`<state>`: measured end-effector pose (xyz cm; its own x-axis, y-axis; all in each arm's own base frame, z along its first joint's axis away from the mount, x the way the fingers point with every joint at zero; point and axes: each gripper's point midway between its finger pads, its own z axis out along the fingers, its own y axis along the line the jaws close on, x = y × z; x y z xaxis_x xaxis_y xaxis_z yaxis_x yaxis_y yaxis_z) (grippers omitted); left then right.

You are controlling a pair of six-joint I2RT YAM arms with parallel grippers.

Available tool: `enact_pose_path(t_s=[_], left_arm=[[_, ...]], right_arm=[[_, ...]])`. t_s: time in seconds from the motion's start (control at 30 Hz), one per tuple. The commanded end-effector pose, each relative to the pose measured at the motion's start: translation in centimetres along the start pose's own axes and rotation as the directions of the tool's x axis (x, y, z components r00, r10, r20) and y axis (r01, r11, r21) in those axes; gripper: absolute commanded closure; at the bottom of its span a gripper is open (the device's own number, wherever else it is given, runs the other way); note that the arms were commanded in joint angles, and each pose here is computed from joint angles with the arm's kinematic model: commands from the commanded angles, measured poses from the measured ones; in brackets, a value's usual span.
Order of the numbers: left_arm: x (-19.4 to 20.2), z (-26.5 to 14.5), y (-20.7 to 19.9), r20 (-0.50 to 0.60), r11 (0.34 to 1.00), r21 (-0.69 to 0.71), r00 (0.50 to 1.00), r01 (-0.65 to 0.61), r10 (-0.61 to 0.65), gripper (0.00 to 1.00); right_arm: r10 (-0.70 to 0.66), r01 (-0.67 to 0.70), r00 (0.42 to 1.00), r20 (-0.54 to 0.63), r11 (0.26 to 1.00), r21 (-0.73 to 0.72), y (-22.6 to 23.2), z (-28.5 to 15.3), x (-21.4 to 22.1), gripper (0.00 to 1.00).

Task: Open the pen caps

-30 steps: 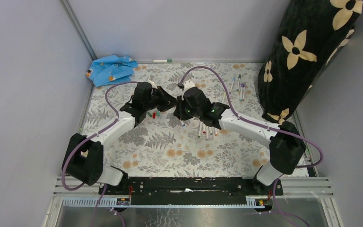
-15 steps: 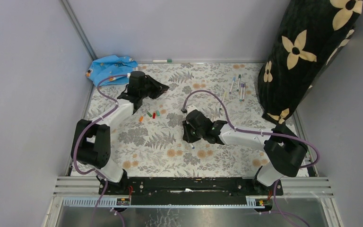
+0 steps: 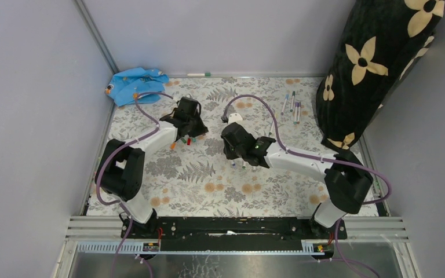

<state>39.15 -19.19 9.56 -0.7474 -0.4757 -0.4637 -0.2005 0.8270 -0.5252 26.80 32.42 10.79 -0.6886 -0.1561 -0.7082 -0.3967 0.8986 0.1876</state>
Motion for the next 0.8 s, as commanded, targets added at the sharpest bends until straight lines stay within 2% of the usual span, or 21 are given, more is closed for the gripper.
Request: enact_pose_path(t_s=[0.0,0.23,0.47,0.77], left_arm=[[1.7,0.6,4.3,-0.016,0.969,-0.204,0.990,-0.138,0.137,1.00],[2.7,1.3,6.9,-0.028,0.941,-0.299,0.987,-0.160,0.159,0.99],[3.6,1.8,8.1,-0.052,0.926,-0.336,0.985,-0.173,0.166,0.84],[3.9,1.9,8.2,-0.052,0.923,-0.341,0.984,-0.175,0.168,0.72]], right_arm=[[0.029,-0.030,1.000,0.010,0.989,0.144,-2.6,1.5,-0.7,1.00],[0.081,-0.075,0.996,-0.025,0.979,0.191,-4.2,3.9,0.1,1.00],[0.107,-0.091,0.992,-0.063,0.972,0.218,-4.8,6.2,1.3,1.00],[0.121,-0.091,0.988,-0.100,0.959,0.268,-6.0,7.5,3.6,0.90]])
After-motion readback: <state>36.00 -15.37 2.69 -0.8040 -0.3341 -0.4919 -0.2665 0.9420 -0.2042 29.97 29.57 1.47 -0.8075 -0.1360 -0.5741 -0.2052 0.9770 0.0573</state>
